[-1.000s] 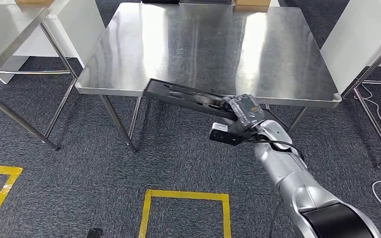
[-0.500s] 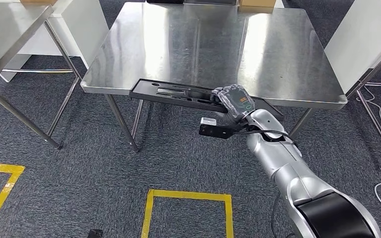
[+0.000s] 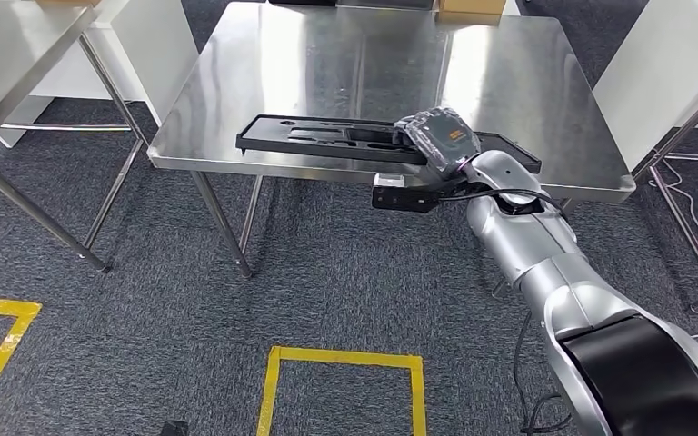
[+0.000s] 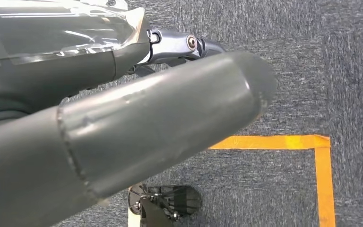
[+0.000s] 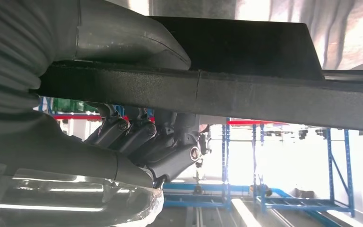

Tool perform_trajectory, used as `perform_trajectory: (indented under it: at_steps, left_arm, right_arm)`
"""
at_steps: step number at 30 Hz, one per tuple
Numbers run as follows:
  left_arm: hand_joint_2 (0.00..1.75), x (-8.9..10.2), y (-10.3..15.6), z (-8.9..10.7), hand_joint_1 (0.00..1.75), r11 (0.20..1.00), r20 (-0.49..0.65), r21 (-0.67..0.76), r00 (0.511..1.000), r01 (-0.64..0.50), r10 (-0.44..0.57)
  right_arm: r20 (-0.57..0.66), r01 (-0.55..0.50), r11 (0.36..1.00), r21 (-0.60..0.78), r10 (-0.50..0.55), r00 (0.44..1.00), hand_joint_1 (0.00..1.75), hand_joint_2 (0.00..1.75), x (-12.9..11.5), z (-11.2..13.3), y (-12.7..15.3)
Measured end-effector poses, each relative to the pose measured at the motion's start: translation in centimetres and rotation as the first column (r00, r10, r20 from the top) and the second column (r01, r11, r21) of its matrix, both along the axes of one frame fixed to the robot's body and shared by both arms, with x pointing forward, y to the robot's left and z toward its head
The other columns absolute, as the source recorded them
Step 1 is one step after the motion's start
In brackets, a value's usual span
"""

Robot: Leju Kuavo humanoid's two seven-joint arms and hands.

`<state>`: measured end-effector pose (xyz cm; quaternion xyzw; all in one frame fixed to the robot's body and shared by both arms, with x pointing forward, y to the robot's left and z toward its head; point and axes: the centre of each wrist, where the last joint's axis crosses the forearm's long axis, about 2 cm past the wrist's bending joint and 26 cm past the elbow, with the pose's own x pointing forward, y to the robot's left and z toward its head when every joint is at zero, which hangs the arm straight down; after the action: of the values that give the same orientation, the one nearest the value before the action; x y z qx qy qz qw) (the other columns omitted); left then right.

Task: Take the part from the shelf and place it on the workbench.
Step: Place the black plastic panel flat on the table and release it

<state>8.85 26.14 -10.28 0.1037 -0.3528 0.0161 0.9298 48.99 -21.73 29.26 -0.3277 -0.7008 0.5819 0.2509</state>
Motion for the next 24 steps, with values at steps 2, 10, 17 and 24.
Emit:
perform_trajectory:
  at_steps: [2,10,17,24]
  left_arm:
    - [0.00,0.0,-0.1,0.0,0.00,1.000,0.001,-0.001,1.000,0.005,-0.005]
    - [0.00,0.1,-0.2,0.0,0.00,1.000,0.003,-0.010,1.000,0.010,-0.010]
    - [0.00,0.2,-0.2,0.0,0.00,1.000,0.004,-0.011,1.000,0.007,-0.006]
    - [0.00,0.0,-0.2,0.0,0.00,1.000,0.005,-0.010,1.000,0.005,-0.005]
  right_arm:
    - [0.004,0.002,1.000,-0.005,-0.001,1.000,1.66,1.75,0.0,-0.1,-0.2]
    - [-0.018,0.012,1.000,-0.023,-0.012,1.000,1.66,1.75,-0.2,-1.5,-1.4]
    - [-0.017,0.007,1.000,-0.029,-0.007,1.000,1.66,1.75,-0.2,-1.4,-1.2]
    - [-0.020,0.000,1.000,-0.030,0.000,1.000,1.66,1.75,-0.3,-1.6,-0.6]
